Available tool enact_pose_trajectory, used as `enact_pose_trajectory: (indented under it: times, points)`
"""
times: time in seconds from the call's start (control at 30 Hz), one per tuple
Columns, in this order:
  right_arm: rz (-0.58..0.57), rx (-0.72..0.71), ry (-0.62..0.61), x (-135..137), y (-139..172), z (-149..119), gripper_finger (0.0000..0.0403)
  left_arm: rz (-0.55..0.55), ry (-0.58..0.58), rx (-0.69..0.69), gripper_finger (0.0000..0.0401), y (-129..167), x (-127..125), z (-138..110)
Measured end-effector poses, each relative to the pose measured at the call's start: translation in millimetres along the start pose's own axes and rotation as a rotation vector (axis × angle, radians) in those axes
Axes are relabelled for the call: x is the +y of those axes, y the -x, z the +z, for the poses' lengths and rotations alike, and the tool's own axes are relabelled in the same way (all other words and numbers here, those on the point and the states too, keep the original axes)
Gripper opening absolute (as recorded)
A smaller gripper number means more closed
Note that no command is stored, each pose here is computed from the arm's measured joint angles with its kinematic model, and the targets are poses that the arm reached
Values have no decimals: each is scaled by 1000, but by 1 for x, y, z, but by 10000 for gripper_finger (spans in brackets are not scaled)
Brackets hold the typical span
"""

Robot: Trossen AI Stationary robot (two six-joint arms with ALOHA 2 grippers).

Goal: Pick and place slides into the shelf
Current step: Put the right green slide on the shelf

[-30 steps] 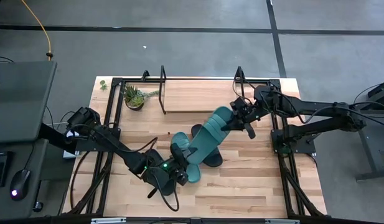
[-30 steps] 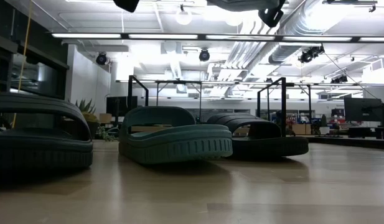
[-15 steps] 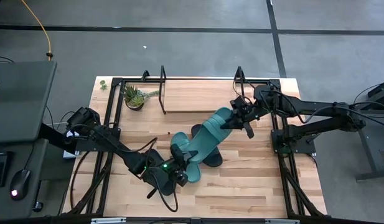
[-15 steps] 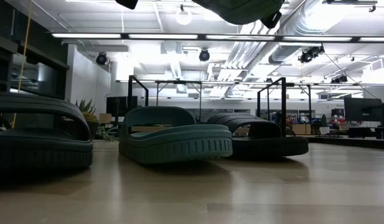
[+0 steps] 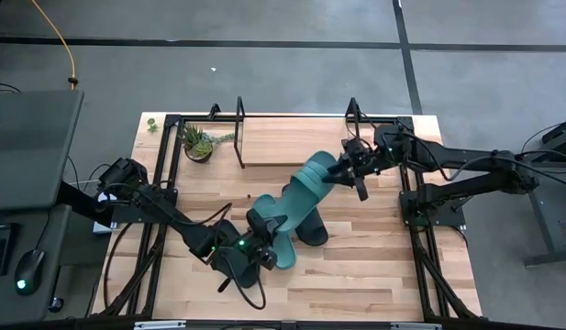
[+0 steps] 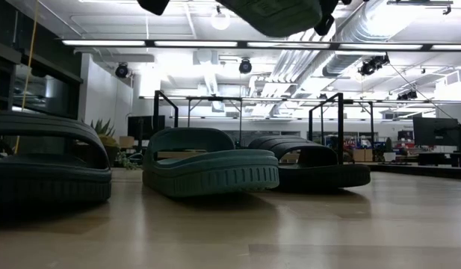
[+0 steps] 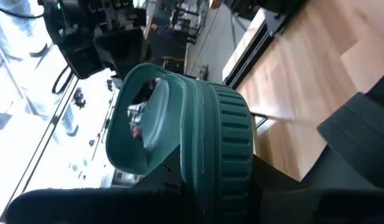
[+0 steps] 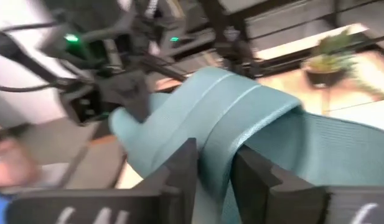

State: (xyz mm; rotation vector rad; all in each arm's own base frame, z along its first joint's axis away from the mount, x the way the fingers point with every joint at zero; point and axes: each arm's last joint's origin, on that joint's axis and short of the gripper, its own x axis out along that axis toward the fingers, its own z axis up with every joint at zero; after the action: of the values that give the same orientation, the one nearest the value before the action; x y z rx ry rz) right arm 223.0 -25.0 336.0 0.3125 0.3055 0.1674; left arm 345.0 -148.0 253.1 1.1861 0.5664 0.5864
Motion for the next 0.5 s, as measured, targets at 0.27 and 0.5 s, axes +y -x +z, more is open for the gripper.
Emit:
enact_pose_trajectory:
  times: [0.27,0.5]
  points:
    - [-305,46,124,8,24,30,150,55,19,96,57,-6,3,-5]
    - [-384,86,136,12,35,39,162,29,64,133,55,-36,5,-20]
